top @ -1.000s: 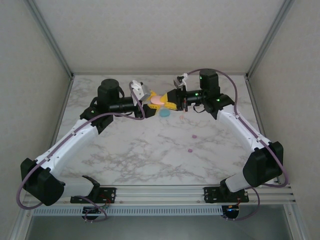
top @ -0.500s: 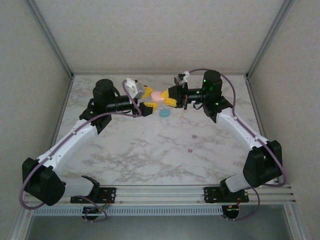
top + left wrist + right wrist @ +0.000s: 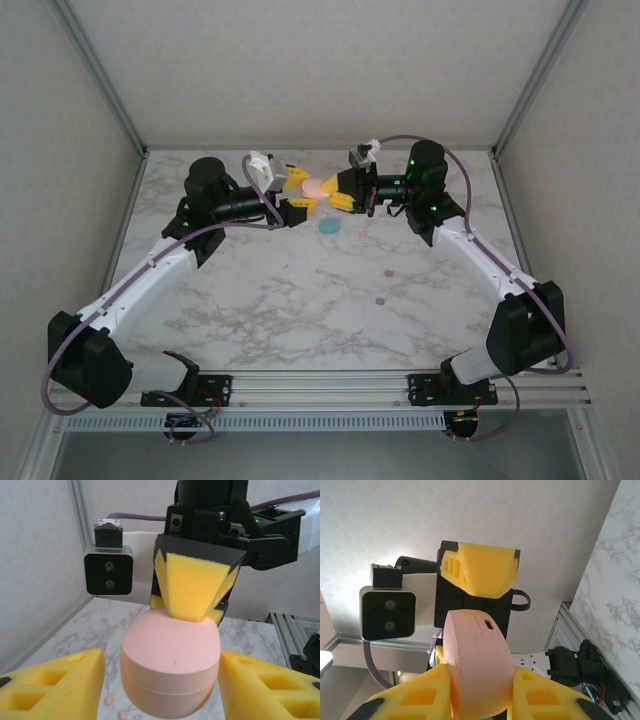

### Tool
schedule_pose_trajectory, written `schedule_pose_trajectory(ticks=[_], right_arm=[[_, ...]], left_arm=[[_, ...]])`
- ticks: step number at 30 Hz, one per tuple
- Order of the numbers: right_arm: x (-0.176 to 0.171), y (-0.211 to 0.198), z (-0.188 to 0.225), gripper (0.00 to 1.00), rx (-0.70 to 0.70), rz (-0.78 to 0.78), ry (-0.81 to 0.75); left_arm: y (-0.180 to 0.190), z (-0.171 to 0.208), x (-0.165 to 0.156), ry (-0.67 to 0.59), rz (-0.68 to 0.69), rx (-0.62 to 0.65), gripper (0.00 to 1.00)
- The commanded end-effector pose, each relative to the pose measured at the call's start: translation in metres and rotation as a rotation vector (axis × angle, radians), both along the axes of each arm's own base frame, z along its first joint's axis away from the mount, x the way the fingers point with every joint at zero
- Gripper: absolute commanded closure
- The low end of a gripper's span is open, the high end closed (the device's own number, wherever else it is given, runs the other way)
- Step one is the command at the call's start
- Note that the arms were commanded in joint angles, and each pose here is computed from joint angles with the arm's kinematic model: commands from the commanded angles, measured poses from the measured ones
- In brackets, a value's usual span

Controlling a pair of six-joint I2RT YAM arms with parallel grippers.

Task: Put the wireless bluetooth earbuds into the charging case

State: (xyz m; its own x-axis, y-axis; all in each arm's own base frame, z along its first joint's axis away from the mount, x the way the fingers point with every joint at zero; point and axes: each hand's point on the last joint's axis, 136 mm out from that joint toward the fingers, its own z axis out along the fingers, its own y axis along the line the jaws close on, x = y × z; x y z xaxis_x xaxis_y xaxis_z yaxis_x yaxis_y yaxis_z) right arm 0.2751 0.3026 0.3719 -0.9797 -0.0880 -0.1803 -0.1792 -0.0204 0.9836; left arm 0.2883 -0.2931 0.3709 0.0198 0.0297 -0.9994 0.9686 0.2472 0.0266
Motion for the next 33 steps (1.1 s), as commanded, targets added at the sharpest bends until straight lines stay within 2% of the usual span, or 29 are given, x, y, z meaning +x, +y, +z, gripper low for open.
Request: schedule_pose_trajectory(ticks=[1,20,33], right_arm=[[-0.012,-0.006,0.015,0.83,0.023,0.015,-0.064],[-0.013,-0.001,0.016,0.82,0.026,0.024,-0.068],[-0.015,0.002,0.019,0.82,0.037,0.026,-0.076]], left_arm=[[0.001,0.005,0.001,-0.002,0.012,-0.024,0.4],[-0.004,0.006,-0.004,0.007,-0.011,-0.048,0.39],[-0.009,-0.002,-0.006,0.027,-0.041,-0.02,0.42]])
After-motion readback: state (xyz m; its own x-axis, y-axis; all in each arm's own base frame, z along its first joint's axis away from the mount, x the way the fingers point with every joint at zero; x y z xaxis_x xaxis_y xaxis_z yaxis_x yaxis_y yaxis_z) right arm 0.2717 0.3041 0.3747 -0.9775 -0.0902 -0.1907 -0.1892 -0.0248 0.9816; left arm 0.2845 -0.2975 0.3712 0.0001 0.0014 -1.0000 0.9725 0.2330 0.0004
